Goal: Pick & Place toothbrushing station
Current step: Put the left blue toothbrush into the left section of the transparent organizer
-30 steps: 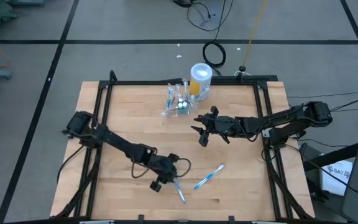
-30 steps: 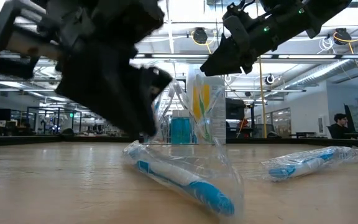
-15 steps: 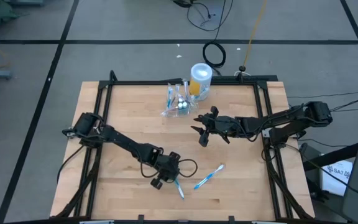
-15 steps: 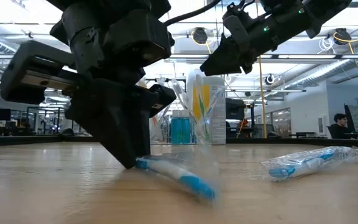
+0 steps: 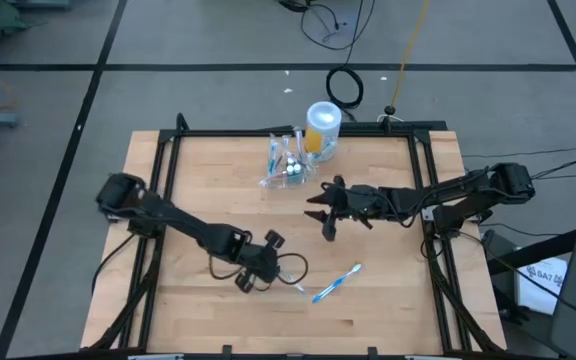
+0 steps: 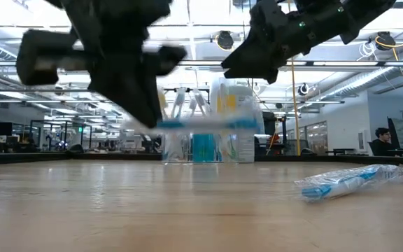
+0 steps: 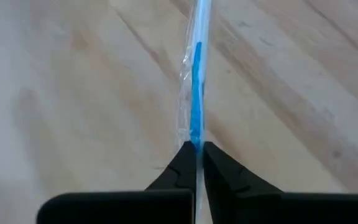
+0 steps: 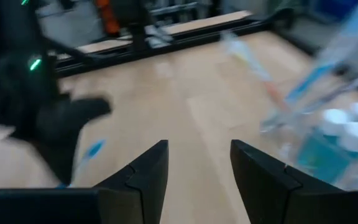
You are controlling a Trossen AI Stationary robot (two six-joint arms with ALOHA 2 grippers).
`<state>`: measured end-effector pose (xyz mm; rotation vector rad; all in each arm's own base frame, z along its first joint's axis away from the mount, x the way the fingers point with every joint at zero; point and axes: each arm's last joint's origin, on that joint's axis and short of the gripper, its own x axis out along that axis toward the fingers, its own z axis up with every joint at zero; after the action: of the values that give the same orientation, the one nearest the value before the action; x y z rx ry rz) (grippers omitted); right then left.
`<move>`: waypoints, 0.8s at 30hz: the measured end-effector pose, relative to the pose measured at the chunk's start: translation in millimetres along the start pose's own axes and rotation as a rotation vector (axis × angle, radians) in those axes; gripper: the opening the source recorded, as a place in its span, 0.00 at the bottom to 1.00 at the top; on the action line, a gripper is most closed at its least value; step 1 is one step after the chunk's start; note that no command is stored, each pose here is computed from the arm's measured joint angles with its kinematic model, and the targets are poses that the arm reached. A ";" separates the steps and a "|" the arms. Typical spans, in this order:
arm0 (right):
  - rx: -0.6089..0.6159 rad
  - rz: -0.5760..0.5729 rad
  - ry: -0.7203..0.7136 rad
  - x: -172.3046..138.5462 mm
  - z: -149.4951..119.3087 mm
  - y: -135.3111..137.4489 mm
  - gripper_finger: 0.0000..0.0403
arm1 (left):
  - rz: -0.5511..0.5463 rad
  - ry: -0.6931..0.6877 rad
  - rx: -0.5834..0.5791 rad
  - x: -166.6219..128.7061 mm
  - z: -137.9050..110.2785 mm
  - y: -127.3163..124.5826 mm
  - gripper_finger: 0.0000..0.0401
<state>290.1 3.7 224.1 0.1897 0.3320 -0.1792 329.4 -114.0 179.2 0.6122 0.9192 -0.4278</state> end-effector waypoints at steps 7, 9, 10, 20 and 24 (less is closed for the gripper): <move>0.079 0.153 0.041 1.4 -1.2 1.9 0.41 | 0.191 0.001 0.404 -48.1 14.6 -11.6 0.02; 0.080 0.160 0.042 1.4 -1.1 2.1 0.41 | 0.269 0.031 0.467 -56.0 17.2 -14.4 0.01; 0.083 0.161 0.040 1.4 -0.9 2.1 0.41 | 0.308 0.047 0.483 -60.0 18.0 -15.0 0.02; 0.138 0.212 -0.057 6.7 4.3 9.2 0.41 | 0.494 0.252 0.741 -66.8 16.1 -5.6 0.02; 0.130 0.313 -0.069 16.7 0.7 11.0 0.41 | 0.575 0.338 0.816 -68.1 16.0 5.2 0.05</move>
<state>308.1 11.8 220.8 0.3601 0.2179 0.1027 305.0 -114.8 245.1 1.6845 0.8158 -0.1605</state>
